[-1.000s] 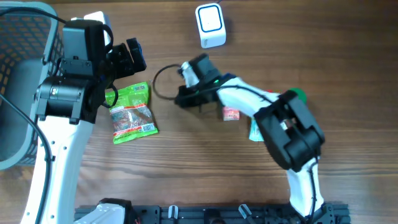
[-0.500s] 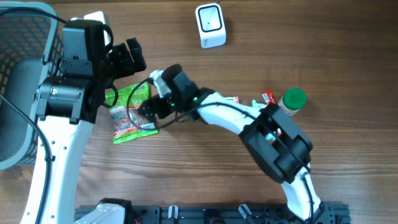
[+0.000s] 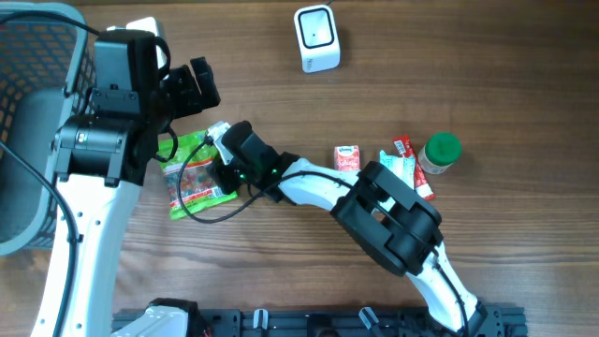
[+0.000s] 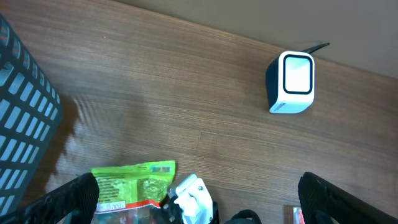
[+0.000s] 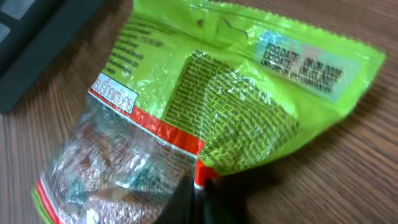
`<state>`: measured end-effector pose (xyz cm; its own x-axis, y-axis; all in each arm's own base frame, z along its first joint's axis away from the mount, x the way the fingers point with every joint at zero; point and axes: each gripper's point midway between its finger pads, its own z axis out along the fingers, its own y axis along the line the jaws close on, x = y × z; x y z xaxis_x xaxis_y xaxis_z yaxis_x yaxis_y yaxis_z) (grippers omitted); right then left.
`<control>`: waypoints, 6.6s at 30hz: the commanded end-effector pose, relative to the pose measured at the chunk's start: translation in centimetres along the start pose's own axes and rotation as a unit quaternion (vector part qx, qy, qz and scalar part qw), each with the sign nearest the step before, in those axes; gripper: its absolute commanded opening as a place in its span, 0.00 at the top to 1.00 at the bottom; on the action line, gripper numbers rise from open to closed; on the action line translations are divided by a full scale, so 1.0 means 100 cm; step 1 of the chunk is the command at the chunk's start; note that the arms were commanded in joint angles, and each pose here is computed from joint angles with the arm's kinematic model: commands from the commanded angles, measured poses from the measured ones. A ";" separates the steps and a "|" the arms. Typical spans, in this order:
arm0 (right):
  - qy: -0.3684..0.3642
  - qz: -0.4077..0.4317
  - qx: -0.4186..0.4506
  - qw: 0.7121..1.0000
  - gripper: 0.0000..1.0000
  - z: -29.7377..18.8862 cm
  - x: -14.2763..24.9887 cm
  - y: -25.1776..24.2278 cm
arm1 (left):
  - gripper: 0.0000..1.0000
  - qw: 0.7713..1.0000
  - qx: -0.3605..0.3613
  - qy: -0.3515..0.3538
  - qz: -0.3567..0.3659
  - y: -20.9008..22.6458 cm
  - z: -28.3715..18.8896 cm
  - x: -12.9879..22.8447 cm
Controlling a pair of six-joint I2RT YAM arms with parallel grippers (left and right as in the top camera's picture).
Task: Scan the item barcode
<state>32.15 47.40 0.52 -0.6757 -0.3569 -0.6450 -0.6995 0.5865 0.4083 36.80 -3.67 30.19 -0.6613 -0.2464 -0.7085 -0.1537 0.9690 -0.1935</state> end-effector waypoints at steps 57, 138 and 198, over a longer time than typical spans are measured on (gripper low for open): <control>0.164 0.301 0.416 0.842 0.96 -0.249 0.123 -0.209 | 0.00 1.000 -0.002 -0.005 0.007 0.000 -0.002 -0.002; 0.081 0.093 0.095 0.988 0.14 -0.187 0.015 -0.145 | 0.96 0.930 -0.047 0.359 -0.066 -0.022 0.160 0.266; 0.055 0.266 -0.069 0.960 0.75 -0.133 0.073 -0.075 | 0.96 0.943 -0.032 0.331 -0.013 -0.037 0.173 0.300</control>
<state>29.98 29.91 1.63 -0.9645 -0.0905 -0.2480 -0.2495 0.6195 0.7443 32.45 -15.66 0.53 -0.9544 -0.2316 -0.1882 -0.1926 0.9598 -0.2043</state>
